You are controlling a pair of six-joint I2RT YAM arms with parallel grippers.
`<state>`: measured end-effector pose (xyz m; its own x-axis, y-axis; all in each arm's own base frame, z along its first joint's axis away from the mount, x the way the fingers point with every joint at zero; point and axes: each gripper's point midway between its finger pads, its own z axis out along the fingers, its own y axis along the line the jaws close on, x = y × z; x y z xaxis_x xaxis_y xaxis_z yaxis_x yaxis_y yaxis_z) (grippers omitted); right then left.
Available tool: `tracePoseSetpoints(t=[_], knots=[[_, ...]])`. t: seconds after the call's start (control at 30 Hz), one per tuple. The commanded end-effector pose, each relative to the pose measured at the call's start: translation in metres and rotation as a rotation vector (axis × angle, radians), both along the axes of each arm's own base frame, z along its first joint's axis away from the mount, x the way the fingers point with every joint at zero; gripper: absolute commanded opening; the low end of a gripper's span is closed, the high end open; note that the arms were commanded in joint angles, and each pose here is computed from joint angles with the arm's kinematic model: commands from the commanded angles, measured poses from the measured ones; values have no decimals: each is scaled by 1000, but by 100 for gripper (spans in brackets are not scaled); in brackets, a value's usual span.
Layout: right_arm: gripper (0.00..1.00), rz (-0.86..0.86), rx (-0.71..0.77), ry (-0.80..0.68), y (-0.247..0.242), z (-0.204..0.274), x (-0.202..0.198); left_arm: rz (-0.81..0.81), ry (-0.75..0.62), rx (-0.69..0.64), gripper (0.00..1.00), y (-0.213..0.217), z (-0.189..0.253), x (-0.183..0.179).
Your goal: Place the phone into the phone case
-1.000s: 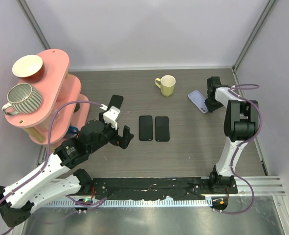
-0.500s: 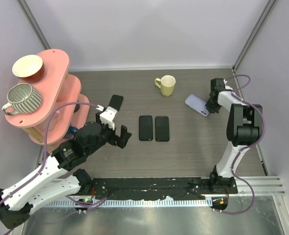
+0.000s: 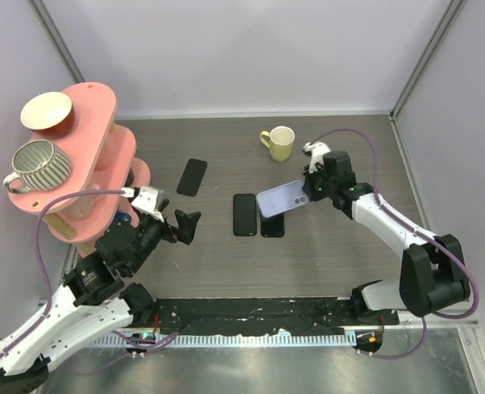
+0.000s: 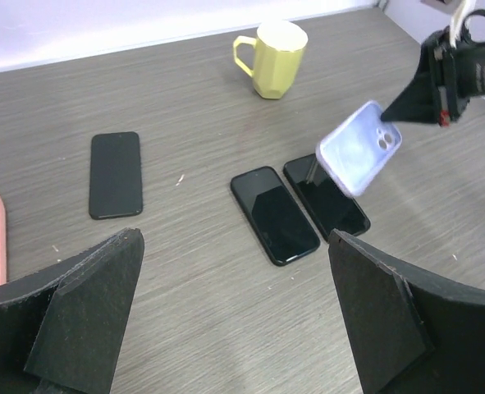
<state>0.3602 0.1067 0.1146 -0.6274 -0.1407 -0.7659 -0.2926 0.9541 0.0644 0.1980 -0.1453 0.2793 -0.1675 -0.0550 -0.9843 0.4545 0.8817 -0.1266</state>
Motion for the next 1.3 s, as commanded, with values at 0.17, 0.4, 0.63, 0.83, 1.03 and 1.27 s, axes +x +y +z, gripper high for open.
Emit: tracePoseSetpoints(t=[0.17,0.4,0.63,0.83,1.03,1.27], knots=[[1,905,-106,-268,109,29,-83,98,-86,-56,100,21,21,5],[1,1225,-317,-233,138,-13,-129,114,-92,-58,100,24,22,5],[1,1302,-412,-184,148,-37,-148,118,-92,-59,100,25,21,5],[1,1281,-461,-158,152,-51,-141,123,-96,-64,100,26,22,5],[1,1212,-459,-167,160,-58,-125,126,-98,-62,100,27,22,5],[26,1157,-461,-158,164,-62,-114,116,-86,-45,100,24,19,6]])
